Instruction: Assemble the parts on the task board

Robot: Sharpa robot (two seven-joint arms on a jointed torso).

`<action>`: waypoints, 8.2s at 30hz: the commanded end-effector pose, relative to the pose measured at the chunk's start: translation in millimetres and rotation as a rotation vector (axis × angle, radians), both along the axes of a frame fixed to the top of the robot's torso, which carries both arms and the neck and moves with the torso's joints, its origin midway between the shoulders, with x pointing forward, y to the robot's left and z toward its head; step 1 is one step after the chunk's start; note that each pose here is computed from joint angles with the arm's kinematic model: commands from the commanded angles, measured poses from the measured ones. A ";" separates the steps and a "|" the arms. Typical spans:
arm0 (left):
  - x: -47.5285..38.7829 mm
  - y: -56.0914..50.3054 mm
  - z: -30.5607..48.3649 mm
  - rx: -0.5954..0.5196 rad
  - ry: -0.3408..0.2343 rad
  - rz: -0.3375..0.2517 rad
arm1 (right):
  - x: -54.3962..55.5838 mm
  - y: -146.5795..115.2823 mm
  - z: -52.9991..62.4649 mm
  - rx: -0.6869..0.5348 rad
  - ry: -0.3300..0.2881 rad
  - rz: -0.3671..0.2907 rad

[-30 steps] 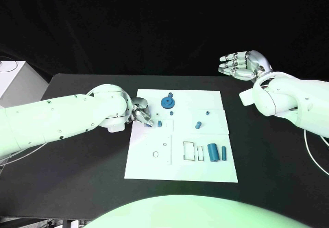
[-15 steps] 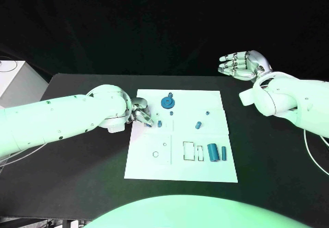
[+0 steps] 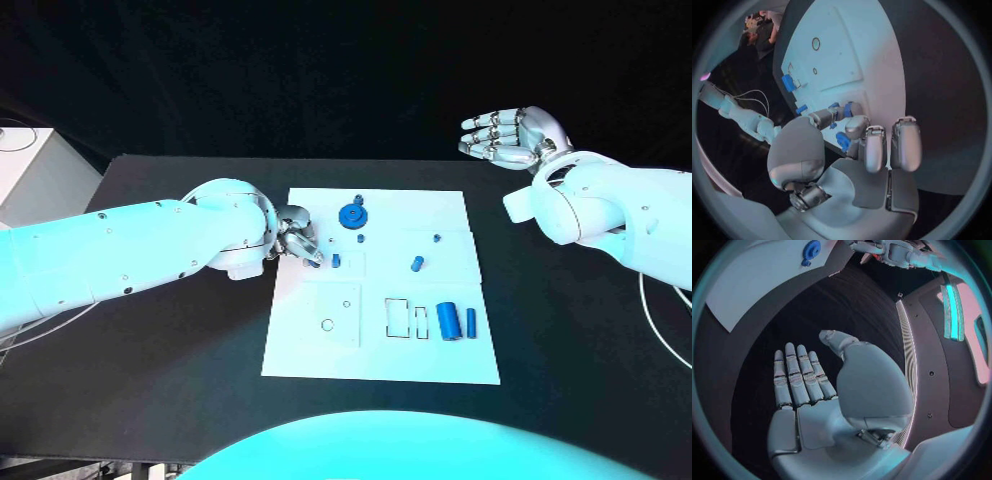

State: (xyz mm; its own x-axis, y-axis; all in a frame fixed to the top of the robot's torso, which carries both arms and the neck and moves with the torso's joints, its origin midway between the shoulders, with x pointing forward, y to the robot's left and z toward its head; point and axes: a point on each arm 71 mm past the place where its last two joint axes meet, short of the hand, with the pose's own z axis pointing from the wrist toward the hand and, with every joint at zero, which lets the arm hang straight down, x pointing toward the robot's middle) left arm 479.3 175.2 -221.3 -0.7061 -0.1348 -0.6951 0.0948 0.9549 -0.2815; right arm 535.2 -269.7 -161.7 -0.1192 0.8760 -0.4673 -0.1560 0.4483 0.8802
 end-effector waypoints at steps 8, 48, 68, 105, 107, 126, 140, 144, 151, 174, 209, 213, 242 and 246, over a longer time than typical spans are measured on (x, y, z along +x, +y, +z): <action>-0.3 0.0 -1.9 0.009 -0.001 0.004 | -0.5 1.7 -0.3 0.001 0.001 0.022; -0.2 1.5 -3.3 0.008 0.016 0.007 | -0.9 1.3 -1.9 0.001 0.009 0.026; -1.3 -0.3 -4.0 0.004 0.025 0.003 | -1.1 1.3 -2.2 0.001 0.012 0.028; -3.4 -1.1 -5.5 0.020 0.045 -0.020 | -1.0 0.9 -2.3 0.001 0.012 0.029; -3.4 -1.2 -5.4 0.020 0.045 -0.020 | -0.9 1.0 -2.3 0.001 0.012 0.029; -1.5 0.7 -5.4 -0.003 0.044 0.005 | -0.9 0.5 -2.4 0.001 0.013 0.026; -1.3 1.2 -5.7 -0.002 0.049 0.004 | -0.8 0.4 -2.7 0.001 0.015 0.026; -1.2 1.2 -5.8 -0.001 0.051 0.004 | -0.8 0.4 -2.8 0.001 0.015 0.026; -1.3 1.3 -5.9 0.000 0.052 0.003 | -0.9 0.2 -2.9 0.001 0.017 0.027; -4.9 2.3 -4.9 -0.051 0.079 0.030 | -1.2 -0.2 -5.0 0.000 0.027 0.028; -2.2 2.6 -0.1 -0.025 -0.008 0.025 | -1.5 0.0 -5.7 0.000 0.029 0.030; -2.1 2.8 -0.3 -0.023 -0.007 0.024 | -1.5 -0.1 -5.8 0.000 0.029 0.030; -3.5 -1.6 -3.8 0.015 0.036 -0.020 | -1.4 -0.1 -6.1 0.000 0.030 0.031; -3.7 -1.2 -4.1 0.018 0.040 -0.023 | -1.4 0.1 -6.3 0.000 0.031 0.032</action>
